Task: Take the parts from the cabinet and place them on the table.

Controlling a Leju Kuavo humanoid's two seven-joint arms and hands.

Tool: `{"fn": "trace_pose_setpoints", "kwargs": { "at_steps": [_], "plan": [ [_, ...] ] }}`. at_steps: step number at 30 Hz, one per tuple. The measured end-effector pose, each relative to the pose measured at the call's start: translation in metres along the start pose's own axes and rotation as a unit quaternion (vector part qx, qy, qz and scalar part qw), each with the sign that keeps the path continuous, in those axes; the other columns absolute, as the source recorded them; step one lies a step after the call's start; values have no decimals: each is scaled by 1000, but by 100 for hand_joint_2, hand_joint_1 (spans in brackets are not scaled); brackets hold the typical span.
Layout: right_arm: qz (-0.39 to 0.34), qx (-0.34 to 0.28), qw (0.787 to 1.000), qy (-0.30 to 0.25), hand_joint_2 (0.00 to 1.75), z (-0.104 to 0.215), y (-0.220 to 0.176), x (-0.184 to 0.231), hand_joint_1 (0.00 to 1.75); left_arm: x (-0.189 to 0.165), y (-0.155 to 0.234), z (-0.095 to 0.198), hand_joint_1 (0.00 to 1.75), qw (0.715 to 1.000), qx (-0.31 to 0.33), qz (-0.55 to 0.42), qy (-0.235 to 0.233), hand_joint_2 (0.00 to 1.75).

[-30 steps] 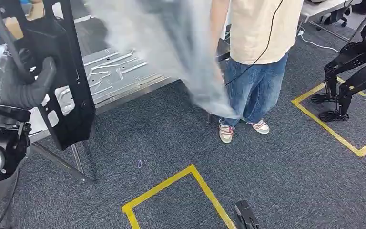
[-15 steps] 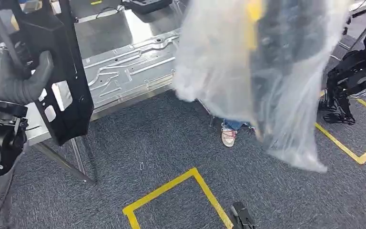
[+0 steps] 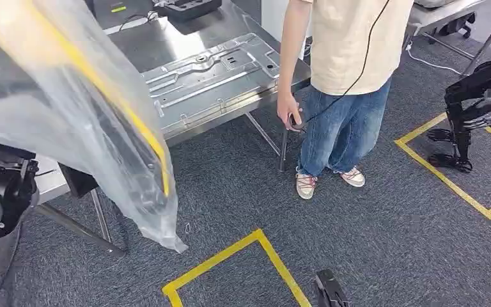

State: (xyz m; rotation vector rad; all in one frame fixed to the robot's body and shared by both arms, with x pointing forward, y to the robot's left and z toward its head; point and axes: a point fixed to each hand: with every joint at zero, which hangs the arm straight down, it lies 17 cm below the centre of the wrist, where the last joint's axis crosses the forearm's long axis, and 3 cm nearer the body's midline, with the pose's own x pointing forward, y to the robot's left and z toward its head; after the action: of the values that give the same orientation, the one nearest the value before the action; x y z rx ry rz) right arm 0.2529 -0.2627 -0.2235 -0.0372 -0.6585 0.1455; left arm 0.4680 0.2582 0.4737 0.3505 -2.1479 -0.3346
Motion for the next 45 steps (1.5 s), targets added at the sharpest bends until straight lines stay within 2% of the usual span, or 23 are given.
{"fn": "trace_pose_setpoints", "kwargs": {
  "at_steps": [45],
  "plan": [
    [-5,7,1000,9,0,3,16,-8,0,-10,13,4,175,1000,8,-13,12,175]
  ]
}}
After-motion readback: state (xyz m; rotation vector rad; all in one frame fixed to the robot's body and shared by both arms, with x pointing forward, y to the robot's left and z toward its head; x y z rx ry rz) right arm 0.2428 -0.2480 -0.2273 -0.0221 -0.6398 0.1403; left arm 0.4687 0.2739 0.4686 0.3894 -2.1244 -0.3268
